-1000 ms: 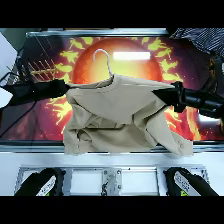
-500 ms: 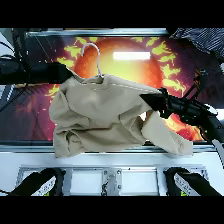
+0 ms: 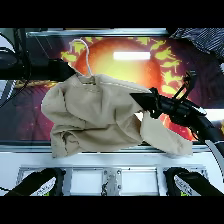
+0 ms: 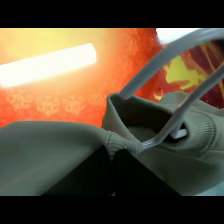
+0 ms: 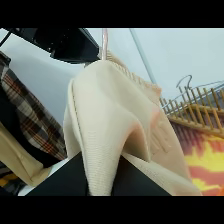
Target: Fold the clothes and pants, and hang the long-sleeved shirts on hangers.
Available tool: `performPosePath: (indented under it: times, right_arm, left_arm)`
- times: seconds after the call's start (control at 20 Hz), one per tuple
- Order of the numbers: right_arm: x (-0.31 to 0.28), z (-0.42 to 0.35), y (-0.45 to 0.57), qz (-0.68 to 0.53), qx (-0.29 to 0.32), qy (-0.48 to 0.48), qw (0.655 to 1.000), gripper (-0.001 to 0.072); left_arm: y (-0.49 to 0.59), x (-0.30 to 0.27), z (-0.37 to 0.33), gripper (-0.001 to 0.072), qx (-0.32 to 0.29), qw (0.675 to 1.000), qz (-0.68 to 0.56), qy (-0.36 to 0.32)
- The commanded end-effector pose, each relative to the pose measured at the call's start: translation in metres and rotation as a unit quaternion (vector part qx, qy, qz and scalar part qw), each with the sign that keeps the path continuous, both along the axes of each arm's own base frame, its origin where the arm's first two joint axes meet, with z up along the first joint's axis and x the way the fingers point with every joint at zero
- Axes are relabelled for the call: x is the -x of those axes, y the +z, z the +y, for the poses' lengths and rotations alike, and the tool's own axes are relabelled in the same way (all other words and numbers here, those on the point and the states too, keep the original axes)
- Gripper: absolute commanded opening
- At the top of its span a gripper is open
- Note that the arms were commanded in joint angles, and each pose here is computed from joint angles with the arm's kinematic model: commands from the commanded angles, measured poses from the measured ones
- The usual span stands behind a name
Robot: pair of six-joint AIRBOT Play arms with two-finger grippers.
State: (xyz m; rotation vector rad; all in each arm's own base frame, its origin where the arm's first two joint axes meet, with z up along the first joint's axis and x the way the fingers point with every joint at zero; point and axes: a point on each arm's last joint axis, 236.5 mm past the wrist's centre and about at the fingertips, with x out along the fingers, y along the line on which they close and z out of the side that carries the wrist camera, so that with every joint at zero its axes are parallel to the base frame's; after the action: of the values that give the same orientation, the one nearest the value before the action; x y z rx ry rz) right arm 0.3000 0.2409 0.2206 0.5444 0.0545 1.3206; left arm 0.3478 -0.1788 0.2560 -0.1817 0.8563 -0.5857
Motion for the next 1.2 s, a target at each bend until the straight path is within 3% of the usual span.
performPosePath:
  times: [0.0,0.2,0.3,0.4,0.75,0.8,0.85,0.9,0.95,1.15]
  right_arm:
    - [-0.003,0.01,-0.009,0.015,-0.002,0.008,1.0,0.003]
    - [-0.01,0.009,-0.013,0.028,-0.011,0.003,1.0,0.0032]
    - [-0.012,0.008,-0.011,0.03,-0.018,0.001,0.999,0.003]
    - [-0.014,0.006,-0.007,0.032,-0.027,-0.003,0.999,0.0029]
    - [-0.015,-0.003,0.015,0.026,-0.076,-0.006,0.997,0.0026]
    - [-0.015,-0.004,0.017,0.024,-0.078,-0.007,0.997,0.0026]
    - [-0.015,-0.005,0.021,0.019,-0.079,-0.008,0.997,0.0026]
    - [-0.015,-0.007,0.027,0.012,-0.081,-0.01,0.997,0.0026]
    - [-0.018,-0.012,0.034,0.003,-0.081,-0.018,0.997,0.0025]
    - [-0.037,-0.056,0.081,-0.063,-0.076,-0.101,0.99,0.0025]
  left_arm:
    - [0.001,0.004,-0.007,0.0021,0.001,1.0,-0.001,-0.011]
    - [0.003,0.006,-0.007,0.0044,0.002,1.0,-0.002,-0.012]
    - [0.008,0.009,-0.006,0.0487,0.003,1.0,-0.008,-0.012]
    - [0.019,0.017,-0.004,0.052,0.005,1.0,-0.024,-0.011]
    - [0.072,0.054,0.022,0.0517,0.026,0.995,-0.095,0.024]
    - [0.078,0.056,0.032,0.0391,0.027,0.993,-0.104,0.039]
    - [0.084,0.058,0.042,0.0207,0.027,0.992,-0.114,0.054]
    - [0.088,0.059,0.051,0.0073,0.026,0.99,-0.121,0.068]
    - [0.092,0.061,0.061,0.0021,0.024,0.988,-0.128,0.083]
    - [0.099,0.066,0.086,0.0021,0.022,0.98,-0.147,0.129]
